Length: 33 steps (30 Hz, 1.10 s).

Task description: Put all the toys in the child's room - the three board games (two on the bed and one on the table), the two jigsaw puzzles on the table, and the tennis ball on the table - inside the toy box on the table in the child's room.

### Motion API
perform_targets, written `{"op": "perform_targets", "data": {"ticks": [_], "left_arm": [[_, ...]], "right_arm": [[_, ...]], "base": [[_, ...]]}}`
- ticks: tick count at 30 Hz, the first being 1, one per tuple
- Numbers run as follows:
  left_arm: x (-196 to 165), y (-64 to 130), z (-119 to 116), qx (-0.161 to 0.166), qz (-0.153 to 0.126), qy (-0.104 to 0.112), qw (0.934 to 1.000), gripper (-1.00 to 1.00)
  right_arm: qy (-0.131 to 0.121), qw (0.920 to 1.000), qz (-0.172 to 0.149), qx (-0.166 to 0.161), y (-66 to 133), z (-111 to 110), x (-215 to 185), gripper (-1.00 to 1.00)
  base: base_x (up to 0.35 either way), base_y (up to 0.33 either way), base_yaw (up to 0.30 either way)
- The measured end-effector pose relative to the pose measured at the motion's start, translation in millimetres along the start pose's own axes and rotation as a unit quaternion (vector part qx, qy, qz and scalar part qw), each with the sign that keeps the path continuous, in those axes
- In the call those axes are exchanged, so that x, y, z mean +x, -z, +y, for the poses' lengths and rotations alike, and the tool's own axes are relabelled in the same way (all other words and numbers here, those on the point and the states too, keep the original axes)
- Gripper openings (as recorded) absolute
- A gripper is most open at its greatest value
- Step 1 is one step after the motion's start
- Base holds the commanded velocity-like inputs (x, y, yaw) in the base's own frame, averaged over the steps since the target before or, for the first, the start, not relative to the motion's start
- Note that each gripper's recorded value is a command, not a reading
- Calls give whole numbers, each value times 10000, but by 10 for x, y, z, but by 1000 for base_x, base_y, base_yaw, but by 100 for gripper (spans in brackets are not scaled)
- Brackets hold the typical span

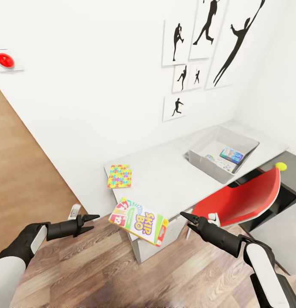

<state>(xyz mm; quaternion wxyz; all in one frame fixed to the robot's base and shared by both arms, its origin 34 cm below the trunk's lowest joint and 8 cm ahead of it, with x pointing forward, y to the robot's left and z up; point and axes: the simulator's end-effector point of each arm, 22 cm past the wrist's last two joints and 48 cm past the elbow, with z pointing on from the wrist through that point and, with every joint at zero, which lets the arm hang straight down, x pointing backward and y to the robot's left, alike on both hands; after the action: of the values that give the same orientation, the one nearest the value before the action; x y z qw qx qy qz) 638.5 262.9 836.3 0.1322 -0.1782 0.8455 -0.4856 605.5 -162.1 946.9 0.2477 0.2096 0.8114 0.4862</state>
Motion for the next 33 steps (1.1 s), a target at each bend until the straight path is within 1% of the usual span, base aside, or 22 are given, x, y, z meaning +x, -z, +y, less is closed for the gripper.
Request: {"op": "perform_targets", "data": {"ticks": [9,19,33], "left_arm": [[21,-23,58,-26,27,46,10000,100],[28,-29,68,-36,37,51,10000,100],[28,-27,67,-34,38,50,10000,100]], "right_arm": [[-39,10000,32,31,-22,-50,21,100],[-47,10000,36,31,-25,-55,24,100],[-49,10000,37,32,-24,-56,27,100]], "base": [[0,-9,50],[0,-182,5],[10,-45,0]]}}
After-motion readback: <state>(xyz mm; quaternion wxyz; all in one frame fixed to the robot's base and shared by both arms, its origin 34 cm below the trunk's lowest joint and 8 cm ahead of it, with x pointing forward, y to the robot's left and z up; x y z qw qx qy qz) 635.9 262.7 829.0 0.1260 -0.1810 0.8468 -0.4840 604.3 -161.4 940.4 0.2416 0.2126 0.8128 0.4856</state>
